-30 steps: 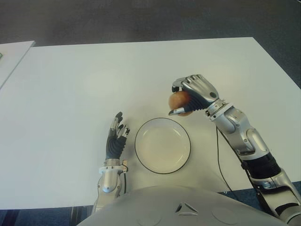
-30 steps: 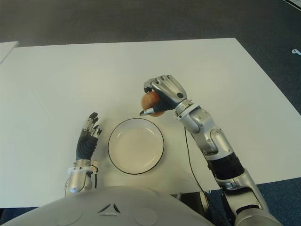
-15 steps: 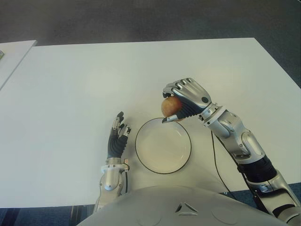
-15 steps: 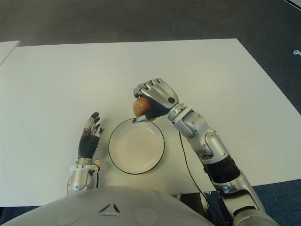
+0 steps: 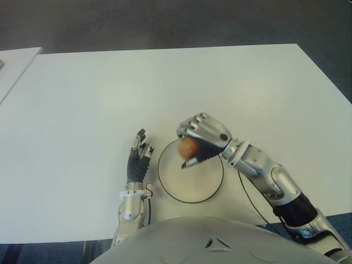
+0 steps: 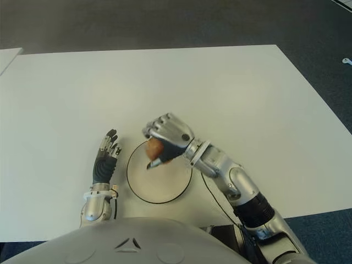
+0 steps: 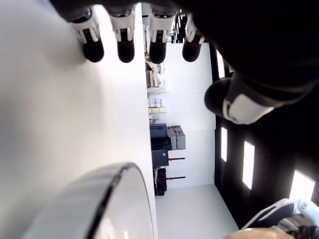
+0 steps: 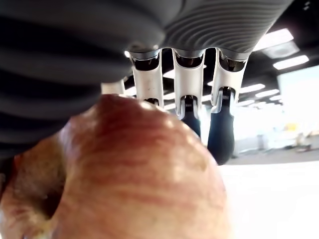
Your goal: Put the apples into the plate.
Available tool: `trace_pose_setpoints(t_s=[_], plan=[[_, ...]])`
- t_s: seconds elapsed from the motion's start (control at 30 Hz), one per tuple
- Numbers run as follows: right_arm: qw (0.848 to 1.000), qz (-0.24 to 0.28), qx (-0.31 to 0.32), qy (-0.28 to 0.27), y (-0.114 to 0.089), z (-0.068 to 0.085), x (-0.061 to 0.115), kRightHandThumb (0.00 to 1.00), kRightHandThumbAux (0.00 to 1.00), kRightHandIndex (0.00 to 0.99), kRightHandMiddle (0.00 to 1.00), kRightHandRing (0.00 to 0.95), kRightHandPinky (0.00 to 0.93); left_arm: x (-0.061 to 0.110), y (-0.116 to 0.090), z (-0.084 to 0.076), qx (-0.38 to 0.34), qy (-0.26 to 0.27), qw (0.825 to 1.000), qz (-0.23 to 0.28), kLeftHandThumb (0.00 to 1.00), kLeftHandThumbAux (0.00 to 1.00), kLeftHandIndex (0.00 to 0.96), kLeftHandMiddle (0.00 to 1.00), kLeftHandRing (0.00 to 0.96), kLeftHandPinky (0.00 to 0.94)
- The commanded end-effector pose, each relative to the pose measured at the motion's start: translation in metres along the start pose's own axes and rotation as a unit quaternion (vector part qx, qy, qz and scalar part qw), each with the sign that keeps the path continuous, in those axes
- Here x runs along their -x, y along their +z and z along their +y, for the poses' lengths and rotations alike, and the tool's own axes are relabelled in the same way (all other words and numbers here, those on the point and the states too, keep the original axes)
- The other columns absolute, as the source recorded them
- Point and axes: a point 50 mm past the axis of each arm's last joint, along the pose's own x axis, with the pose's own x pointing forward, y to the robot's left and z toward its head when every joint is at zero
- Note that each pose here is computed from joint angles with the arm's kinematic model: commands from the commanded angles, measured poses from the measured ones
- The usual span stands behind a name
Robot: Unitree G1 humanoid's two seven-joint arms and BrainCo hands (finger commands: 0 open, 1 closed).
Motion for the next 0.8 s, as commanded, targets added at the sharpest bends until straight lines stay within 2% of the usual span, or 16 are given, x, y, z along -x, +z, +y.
trace_pose_setpoints(t_s=[0.03,0.27,0.8], plan=[[0.999,-0.028,0.027,-0.009,0.002,-0.0062,0.0012,0.702,0.72,0.441,0.767,0.735,0.713,-0.002,0.0032,0.0011,0.018,-0.006,1.0,-0.002,0.044,0.494,0.0,0.0,0.0,0.0],[0.998,-0.049,0.04,-0.008,0.0049,-0.0081,0.0022,0.706,0.716,0.442,0.783,0.746,0.749,-0.0025,0.0061,0.0018,0.037,-0.008,0.999,-0.001,0.035,0.516,0.0,0.0,0.0,0.0],[0.996,-0.071,0.042,-0.015,0.0088,0.0003,0.0041,0.709,0.71,0.443,0.807,0.787,0.768,-0.0034,0.0079,0.0042,0.043,-0.014,0.999,-0.004,0.003,0.539,0.0,0.0,0.0,0.0]])
